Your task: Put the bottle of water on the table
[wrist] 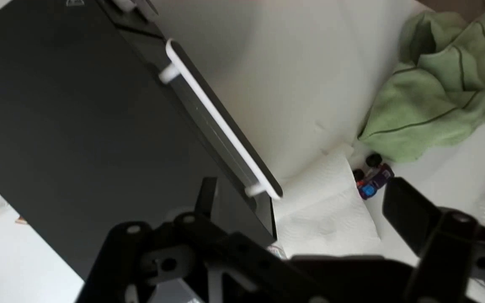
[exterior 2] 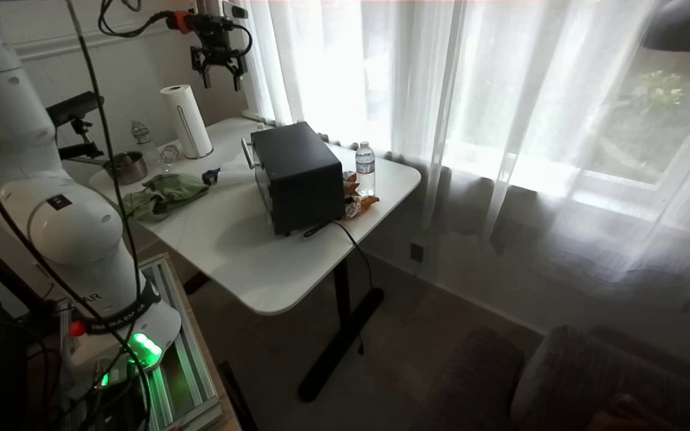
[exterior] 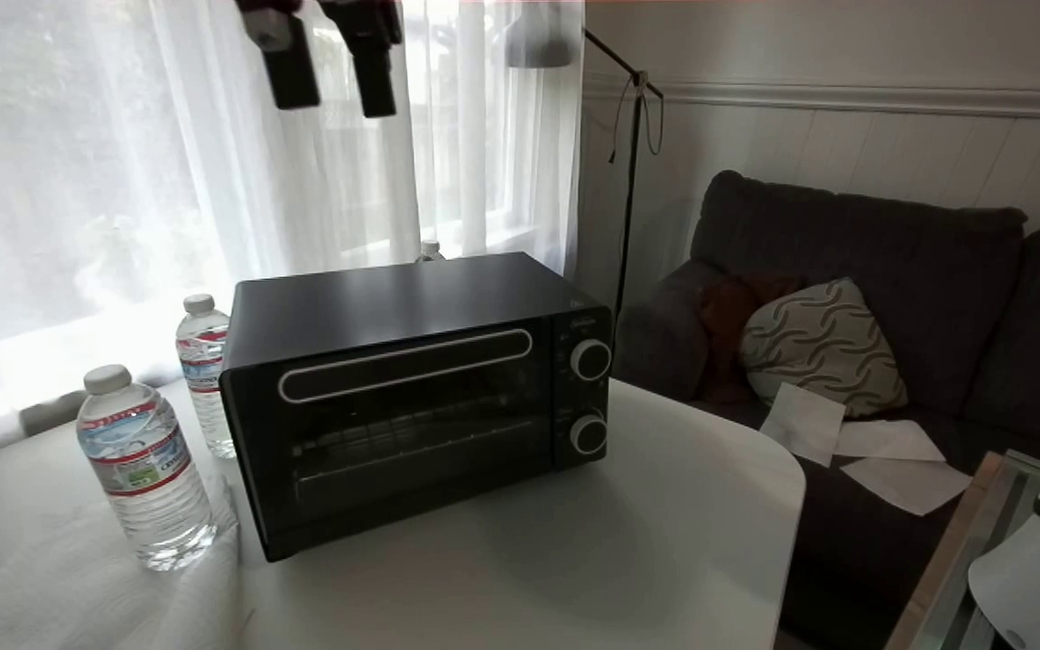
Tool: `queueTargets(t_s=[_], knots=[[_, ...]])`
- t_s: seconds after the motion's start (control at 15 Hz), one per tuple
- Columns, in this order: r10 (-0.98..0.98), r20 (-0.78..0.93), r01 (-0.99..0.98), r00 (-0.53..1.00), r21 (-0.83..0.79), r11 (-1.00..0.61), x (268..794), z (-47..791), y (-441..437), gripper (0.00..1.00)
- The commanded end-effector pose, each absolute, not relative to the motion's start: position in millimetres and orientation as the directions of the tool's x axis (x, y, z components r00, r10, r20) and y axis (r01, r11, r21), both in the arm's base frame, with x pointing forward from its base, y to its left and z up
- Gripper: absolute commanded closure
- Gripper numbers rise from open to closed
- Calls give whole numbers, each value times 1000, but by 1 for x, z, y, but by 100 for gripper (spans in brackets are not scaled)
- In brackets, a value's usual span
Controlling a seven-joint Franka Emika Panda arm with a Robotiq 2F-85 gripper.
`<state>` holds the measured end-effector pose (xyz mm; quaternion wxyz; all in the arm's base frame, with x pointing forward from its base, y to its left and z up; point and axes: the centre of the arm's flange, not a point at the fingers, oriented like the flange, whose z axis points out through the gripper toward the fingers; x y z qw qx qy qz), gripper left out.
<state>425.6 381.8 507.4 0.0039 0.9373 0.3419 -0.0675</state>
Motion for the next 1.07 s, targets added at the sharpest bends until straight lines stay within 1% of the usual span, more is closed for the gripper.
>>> queueTargets(t_s=[0.0, 0.27, 0.4, 0.47, 0.67, 1.0], knots=[[621, -179, 618, 763, -80, -782, 383, 470, 313, 0], [595, -235, 584, 769, -123, -803, 367, 430, 257, 0], [589, -250, 563, 768, -173, -808, 361, 405, 226, 0], [583, -276, 571, 764, -132, -810, 393, 426, 268, 0], [576, -282, 557, 767, -155, -816, 384, 406, 239, 0], [577, -274, 557, 769, -155, -816, 381, 409, 239, 0]])
